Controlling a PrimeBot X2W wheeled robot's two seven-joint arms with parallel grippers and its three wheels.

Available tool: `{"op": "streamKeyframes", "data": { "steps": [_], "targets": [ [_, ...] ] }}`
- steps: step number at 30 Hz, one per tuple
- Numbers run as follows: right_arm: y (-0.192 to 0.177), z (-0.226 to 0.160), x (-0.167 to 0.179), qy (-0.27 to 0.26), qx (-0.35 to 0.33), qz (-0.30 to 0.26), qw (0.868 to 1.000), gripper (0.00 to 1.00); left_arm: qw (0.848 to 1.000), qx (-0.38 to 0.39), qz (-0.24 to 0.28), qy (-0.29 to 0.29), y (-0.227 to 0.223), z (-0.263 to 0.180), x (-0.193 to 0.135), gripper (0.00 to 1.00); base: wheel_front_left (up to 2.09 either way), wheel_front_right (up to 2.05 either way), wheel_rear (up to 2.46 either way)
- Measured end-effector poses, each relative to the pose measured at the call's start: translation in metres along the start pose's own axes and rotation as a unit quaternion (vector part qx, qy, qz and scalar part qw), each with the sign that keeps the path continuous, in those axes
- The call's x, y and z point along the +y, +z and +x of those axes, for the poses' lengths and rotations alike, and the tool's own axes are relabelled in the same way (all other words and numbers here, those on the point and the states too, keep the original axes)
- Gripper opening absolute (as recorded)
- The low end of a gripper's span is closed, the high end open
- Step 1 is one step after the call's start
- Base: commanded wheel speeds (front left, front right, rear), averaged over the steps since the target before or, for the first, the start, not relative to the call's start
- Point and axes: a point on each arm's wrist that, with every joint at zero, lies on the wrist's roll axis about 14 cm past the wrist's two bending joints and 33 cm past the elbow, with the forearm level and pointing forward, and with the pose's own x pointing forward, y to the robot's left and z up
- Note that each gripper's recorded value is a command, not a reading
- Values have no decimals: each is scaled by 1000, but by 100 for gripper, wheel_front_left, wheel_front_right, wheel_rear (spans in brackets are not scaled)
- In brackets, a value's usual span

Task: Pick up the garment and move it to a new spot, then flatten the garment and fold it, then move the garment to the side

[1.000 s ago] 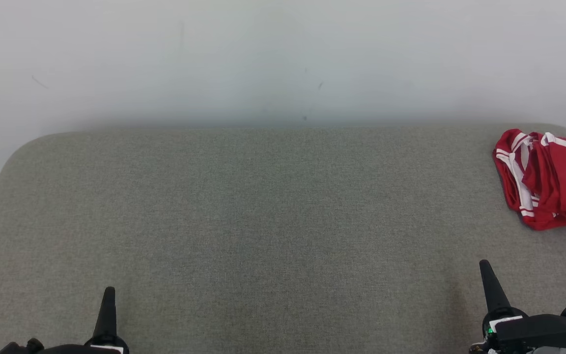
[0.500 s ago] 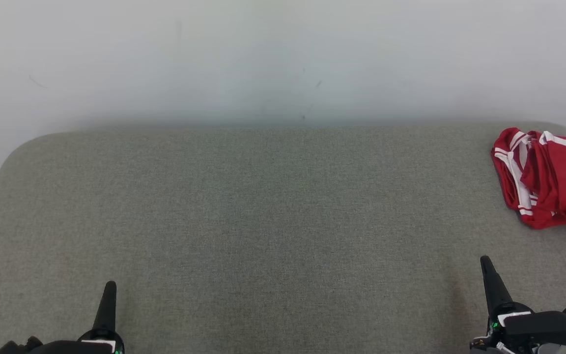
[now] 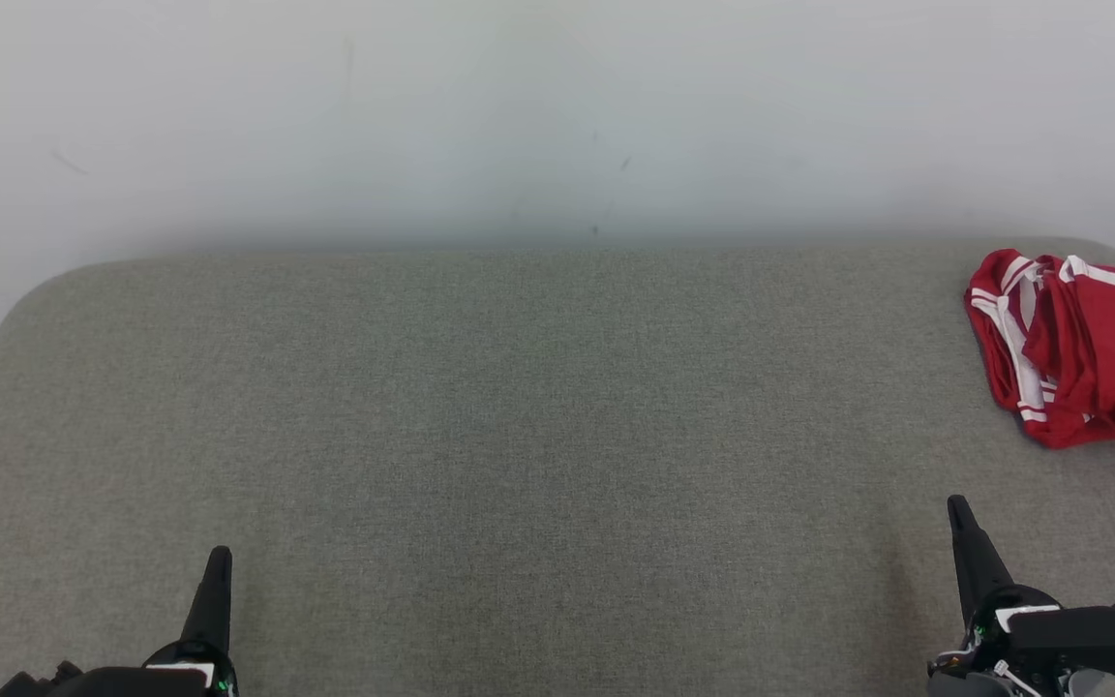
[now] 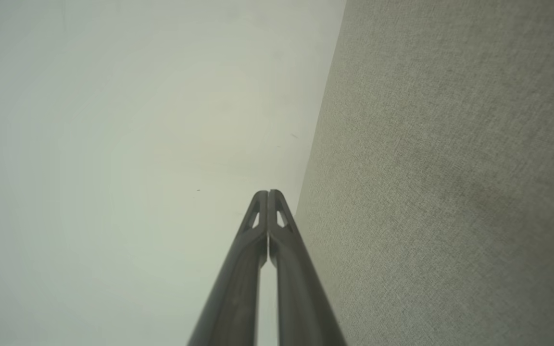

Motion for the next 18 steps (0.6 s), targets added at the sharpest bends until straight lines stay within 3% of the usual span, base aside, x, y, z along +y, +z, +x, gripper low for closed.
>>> {"op": "streamKeyframes", "data": {
  "steps": [18],
  "targets": [
    [4,2,4,10,-4,62,998,0,998,8,-65,-16,-2,5,-8,0,0,0,0]
  ]
}}
